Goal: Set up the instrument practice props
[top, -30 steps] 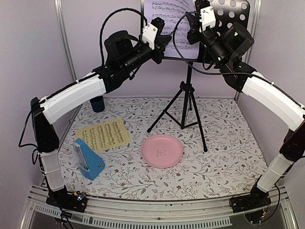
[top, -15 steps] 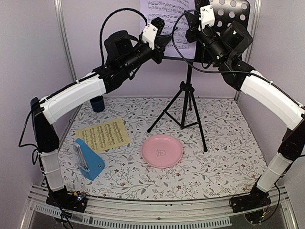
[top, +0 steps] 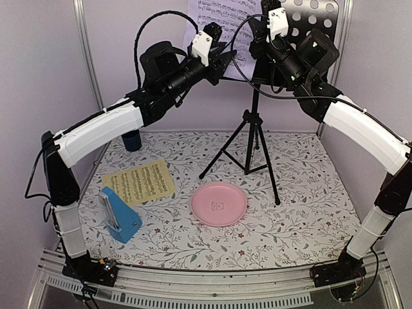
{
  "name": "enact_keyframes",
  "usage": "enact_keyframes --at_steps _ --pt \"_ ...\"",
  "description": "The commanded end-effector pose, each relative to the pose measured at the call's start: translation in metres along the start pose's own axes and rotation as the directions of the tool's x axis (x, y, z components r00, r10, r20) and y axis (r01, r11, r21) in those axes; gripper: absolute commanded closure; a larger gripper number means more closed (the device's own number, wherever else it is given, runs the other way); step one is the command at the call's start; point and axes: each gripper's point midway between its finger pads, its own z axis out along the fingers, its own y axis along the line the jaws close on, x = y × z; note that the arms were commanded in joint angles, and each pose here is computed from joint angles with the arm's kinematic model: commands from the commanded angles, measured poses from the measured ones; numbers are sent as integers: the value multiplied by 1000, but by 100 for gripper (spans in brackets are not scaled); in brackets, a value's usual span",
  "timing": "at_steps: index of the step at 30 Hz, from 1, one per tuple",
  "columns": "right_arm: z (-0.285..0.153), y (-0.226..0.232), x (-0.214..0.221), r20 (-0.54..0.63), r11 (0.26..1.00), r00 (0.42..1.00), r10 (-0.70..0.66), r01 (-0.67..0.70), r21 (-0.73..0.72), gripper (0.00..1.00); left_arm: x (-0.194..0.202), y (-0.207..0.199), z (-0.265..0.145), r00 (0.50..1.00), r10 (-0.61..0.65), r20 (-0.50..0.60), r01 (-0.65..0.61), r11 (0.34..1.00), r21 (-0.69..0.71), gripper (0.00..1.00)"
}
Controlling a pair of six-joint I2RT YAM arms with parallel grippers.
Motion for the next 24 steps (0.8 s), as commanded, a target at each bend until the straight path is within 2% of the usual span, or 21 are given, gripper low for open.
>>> enact_keyframes --at_steps 1,7,12,21,24 --pt "4 -3 -1 3 1000 1000 -4 4 11 100 -25 -3 -6 998 -1 58 1 1000 10 51" --pt "4 -3 -1 5 1000 1000 -13 13 13 100 -29 -11 -11 998 9 59 -10 1000 18 40" --pt "5 -6 -4 11 999 999 -44 44 27 100 -36 -13 -24 999 4 46 -4 1000 -1 38" --pt "6 -14 -8 12 992 993 -115 114 62 100 -40 15 -69 992 -128 -20 127 991 -35 33" --pt "6 -17 -10 15 990 992 -124 123 73 100 -35 50 -86 984 -177 -30 173 980 -98 33"
